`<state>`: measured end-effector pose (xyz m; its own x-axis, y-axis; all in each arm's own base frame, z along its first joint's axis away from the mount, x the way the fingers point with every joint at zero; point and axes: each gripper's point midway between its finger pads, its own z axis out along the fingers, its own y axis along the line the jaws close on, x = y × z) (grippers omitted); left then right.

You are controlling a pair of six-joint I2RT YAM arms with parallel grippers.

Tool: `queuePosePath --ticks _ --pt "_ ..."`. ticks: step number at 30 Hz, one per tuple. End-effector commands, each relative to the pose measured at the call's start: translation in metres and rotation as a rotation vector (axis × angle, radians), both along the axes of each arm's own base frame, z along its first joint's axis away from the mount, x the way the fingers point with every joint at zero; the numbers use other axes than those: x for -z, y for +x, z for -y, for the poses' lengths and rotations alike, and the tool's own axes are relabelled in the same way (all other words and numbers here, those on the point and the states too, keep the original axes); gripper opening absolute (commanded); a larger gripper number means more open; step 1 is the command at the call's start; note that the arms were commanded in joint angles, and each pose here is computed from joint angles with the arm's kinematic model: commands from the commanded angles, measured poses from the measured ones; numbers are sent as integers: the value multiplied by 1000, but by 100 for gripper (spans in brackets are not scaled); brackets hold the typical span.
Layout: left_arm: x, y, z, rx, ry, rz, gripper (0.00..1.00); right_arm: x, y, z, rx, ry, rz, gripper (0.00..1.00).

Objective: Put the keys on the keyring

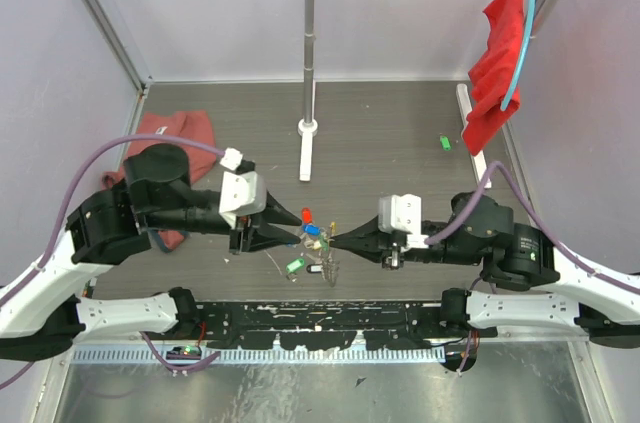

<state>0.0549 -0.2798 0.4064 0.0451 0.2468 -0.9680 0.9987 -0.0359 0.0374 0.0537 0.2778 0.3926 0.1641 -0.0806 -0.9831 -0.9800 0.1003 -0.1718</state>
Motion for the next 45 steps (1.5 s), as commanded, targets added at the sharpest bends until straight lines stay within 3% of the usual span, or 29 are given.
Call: queuePosePath --ticks 1,8,20,30,45 --pt "-35 3 5 -40 -187 8 36 -59 -5 4 -29 271 126 1" --pt "-48 -1 10 -28 -303 -20 34 -73 -12 4 -67 375 153 1" --pt "-47 -11 17 53 -300 -32 34 -80 -8 2 -44 389 136 1" --pt "-42 -5 21 31 -260 -29 42 -78 -1 -1 -12 354 128 1" --pt "-33 1 21 6 -209 -10 19 -80 1 3 4 356 134 1"
